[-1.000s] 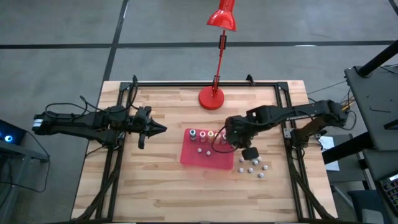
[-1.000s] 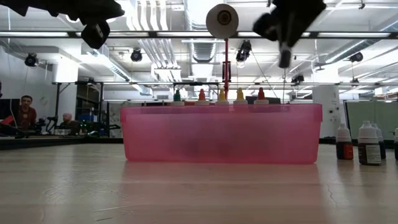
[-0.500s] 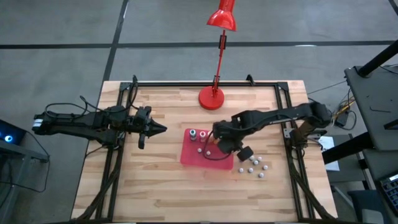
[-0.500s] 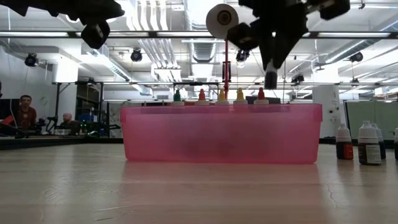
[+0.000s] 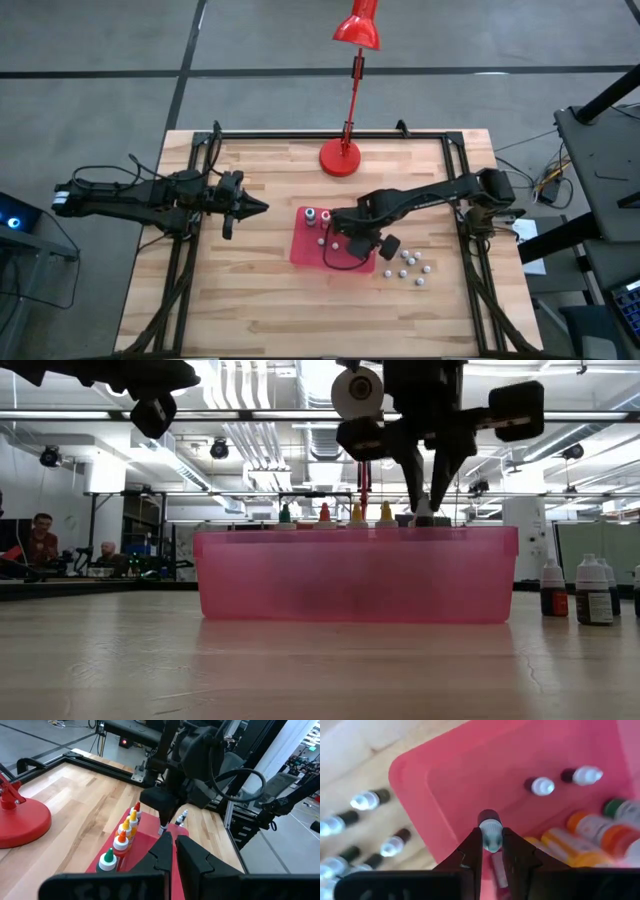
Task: Pick & Place food coloring
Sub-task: Put the small black food coloring bottle into the red bin
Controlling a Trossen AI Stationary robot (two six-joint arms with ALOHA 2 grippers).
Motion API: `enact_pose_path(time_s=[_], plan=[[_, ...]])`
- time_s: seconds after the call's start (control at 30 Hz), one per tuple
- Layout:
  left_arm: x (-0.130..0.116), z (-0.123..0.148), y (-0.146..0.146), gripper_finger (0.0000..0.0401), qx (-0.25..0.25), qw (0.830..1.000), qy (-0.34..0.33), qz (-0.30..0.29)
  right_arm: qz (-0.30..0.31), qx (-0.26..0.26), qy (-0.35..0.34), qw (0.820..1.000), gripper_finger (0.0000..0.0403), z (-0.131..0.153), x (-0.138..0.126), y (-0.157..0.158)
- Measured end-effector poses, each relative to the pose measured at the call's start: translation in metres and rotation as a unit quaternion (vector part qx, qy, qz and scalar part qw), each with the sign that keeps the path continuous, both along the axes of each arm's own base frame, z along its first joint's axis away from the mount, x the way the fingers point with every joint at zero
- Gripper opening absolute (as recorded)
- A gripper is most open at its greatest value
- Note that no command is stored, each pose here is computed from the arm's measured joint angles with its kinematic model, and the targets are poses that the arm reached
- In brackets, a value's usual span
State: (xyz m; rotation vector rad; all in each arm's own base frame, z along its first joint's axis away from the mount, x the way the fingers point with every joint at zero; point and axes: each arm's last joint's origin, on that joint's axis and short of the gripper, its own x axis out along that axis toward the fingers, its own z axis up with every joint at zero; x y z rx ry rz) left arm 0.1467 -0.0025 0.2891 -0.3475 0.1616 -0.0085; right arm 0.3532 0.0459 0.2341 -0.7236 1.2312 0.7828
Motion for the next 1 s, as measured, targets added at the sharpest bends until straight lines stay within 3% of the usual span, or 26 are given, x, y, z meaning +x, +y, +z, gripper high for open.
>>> enact_pose_path(time_s=[0.13, 0.27, 0.63, 1.0], plan=[[0.0, 0.0, 0.0, 0.0, 0.0, 1.0, 0.0, 0.0, 0.063, -0.008, -0.028, 0.998, 0.0047, 0.001, 0.003, 0.0], [0.0, 0.0, 0.0, 0.0, -0.001, 1.0, 0.0, 0.0, 0.088, -0.009, -0.047, 0.995, 0.0047, 0.002, 0.005, 0.001], [0.0, 0.0, 0.0, 0.0, -0.001, 1.0, 0.0, 0.0, 0.093, -0.014, -0.038, 0.995, 0.0047, -0.02, 0.016, 0.002], [0.0, 0.0, 0.0, 0.0, -0.002, 1.0, 0.001, 0.0, 0.063, -0.006, -0.08, 0.995, 0.0047, 0.004, 0.029, 0.003]])
